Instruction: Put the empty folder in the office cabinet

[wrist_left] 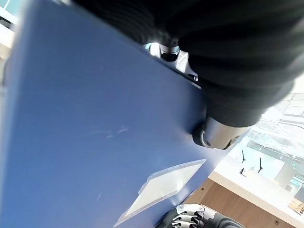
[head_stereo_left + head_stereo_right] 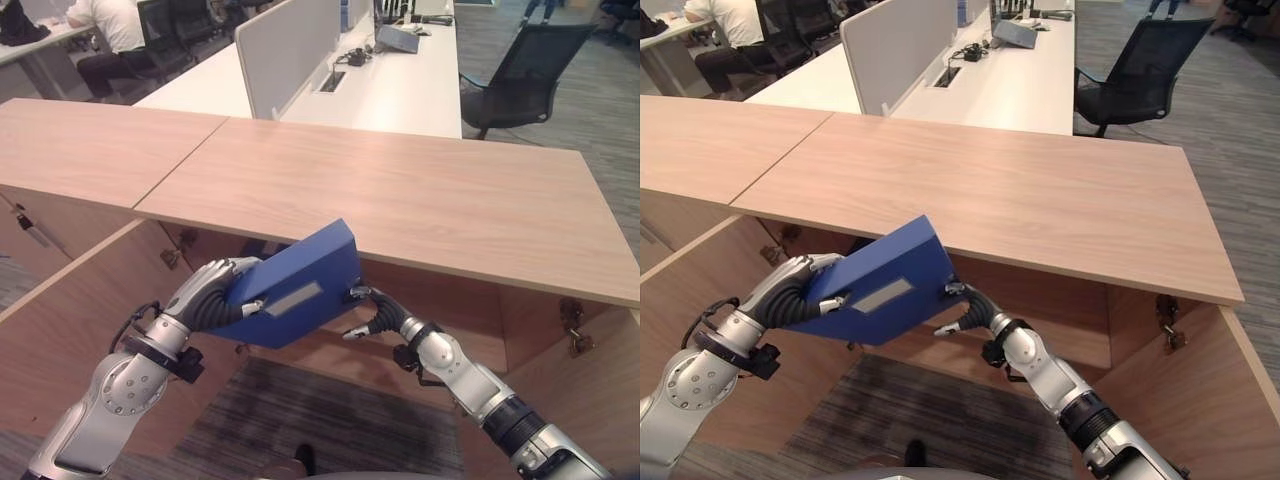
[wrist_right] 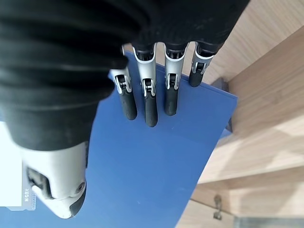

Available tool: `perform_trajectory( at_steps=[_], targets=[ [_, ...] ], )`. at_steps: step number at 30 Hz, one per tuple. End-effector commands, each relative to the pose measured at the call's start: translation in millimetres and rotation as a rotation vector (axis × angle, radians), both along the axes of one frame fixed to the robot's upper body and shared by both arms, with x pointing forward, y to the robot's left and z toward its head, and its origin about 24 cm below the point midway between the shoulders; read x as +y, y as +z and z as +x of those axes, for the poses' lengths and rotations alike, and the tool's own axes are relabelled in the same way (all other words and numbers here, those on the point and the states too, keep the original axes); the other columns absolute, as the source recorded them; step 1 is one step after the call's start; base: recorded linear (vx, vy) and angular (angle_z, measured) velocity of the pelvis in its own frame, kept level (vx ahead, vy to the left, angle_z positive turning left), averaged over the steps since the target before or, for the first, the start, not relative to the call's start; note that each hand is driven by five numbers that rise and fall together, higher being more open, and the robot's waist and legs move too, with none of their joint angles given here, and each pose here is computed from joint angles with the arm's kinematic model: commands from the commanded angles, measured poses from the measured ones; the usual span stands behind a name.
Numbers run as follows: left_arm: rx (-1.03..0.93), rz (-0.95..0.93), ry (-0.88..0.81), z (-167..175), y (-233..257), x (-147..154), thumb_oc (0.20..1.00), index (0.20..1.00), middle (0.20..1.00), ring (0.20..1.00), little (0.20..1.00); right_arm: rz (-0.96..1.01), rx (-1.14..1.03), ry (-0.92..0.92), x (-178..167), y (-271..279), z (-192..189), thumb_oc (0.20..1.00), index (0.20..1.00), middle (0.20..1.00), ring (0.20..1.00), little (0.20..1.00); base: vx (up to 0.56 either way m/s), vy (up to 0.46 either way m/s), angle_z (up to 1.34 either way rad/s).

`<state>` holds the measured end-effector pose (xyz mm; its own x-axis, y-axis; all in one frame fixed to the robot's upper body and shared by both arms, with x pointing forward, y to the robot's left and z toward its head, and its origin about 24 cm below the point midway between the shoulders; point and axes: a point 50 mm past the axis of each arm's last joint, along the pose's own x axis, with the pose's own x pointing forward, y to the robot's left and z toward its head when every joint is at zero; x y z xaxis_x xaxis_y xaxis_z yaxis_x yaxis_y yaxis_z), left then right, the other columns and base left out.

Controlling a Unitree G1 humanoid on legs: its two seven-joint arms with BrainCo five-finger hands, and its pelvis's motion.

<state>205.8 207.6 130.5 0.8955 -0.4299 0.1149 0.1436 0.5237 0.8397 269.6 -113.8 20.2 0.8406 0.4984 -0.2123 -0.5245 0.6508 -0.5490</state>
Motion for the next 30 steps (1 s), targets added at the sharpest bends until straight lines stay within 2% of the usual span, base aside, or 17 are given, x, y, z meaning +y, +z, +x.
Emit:
perform_trajectory(
  at_steps=[1, 4, 12, 21, 30],
  targets=[
    [-0.125, -0.072, -0.137, -0.5, 30.9, -15.6, 0.200, 0.200, 0.200, 0.200, 0.200, 0.119, -0.233, 0.121, 39.2, 53.1, 17.3, 1.000, 1.000, 1.000, 1.000, 1.000, 0.00, 0.000, 0.00],
    [-0.127, -0.066, -0.136, -0.2, 31.5, -15.3, 0.200, 0.200, 0.200, 0.200, 0.200, 0.114, -0.226, 0.121, 39.6, 51.7, 17.9, 1.000, 1.000, 1.000, 1.000, 1.000, 0.00, 0.000, 0.00],
    [-0.120, -0.025, -0.110, -1.2, 32.2, -7.9, 0.200, 0.200, 0.200, 0.200, 0.200, 0.023, -0.099, 0.112, 12.4, 24.4, 4.9, 1.000, 1.000, 1.000, 1.000, 1.000, 0.00, 0.000, 0.00],
    [-0.093, 0.043, -0.076, -7.4, 31.4, 3.9, 0.200, 0.200, 0.200, 0.200, 0.200, -0.140, 0.079, -0.073, -55.0, -17.9, -11.6, 1.000, 1.000, 1.000, 1.000, 1.000, 0.00, 0.000, 0.00],
    [-0.080, 0.050, -0.066, -7.3, 30.4, 6.0, 0.200, 0.200, 0.200, 0.200, 0.200, -0.135, 0.064, -0.183, -72.8, -15.4, -5.2, 1.000, 1.000, 1.000, 1.000, 1.000, 0.00, -0.003, -0.02]
  ],
)
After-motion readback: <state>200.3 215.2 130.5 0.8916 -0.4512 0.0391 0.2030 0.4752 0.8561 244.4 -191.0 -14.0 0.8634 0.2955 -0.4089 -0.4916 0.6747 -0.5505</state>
